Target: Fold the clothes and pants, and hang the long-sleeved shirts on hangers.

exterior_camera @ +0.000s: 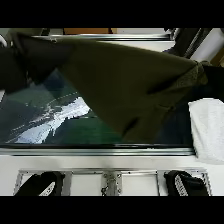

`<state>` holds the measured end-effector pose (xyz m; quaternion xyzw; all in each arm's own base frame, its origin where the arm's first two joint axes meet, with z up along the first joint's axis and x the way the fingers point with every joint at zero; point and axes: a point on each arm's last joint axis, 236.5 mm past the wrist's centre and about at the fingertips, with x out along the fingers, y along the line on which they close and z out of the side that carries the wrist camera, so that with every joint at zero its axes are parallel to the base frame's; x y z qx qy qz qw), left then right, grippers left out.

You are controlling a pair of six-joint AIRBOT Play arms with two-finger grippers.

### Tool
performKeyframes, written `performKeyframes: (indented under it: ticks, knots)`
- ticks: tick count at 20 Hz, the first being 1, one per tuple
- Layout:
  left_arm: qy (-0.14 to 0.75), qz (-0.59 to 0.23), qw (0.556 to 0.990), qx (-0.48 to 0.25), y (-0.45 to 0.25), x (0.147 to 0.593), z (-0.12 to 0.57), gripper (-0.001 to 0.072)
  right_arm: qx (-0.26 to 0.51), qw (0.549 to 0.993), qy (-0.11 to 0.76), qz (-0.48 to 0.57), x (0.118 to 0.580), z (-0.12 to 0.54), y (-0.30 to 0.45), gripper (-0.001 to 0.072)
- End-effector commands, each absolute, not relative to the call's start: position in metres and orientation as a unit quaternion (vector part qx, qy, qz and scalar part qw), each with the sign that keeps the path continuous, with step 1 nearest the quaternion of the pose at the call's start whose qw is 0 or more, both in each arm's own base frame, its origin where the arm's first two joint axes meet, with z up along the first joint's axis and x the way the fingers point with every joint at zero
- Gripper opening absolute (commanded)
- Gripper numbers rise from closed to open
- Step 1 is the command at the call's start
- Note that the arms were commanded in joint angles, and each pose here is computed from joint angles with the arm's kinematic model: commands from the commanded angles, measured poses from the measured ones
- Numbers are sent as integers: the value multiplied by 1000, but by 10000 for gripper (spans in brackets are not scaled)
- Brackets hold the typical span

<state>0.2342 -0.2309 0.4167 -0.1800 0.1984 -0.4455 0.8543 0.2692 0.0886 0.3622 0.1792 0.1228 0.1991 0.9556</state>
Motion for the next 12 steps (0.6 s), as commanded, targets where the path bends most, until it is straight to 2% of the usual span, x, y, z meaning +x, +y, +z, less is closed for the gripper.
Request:
performKeyframes:
  ticks: [1, 4, 7, 9, 12]
  knots:
    - [257, -443, 829, -226, -236, 210, 377, 21, 209, 943, 162, 203, 251, 350, 97, 30]
    - [340, -427, 800, -250, -250, 213, 315, 21, 233, 915, 261, 203, 280, 303, 98, 30]
    - [402, -411, 777, -256, -275, 238, 258, 21, 229, 892, 329, 208, 331, 252, 101, 30]
    - [402, -400, 786, -246, -292, 277, 229, 22, 223, 890, 345, 198, 378, 218, 102, 30]
    - [379, -360, 813, -255, -304, 366, 204, 22, 232, 914, 303, 140, 456, 189, 71, 41]
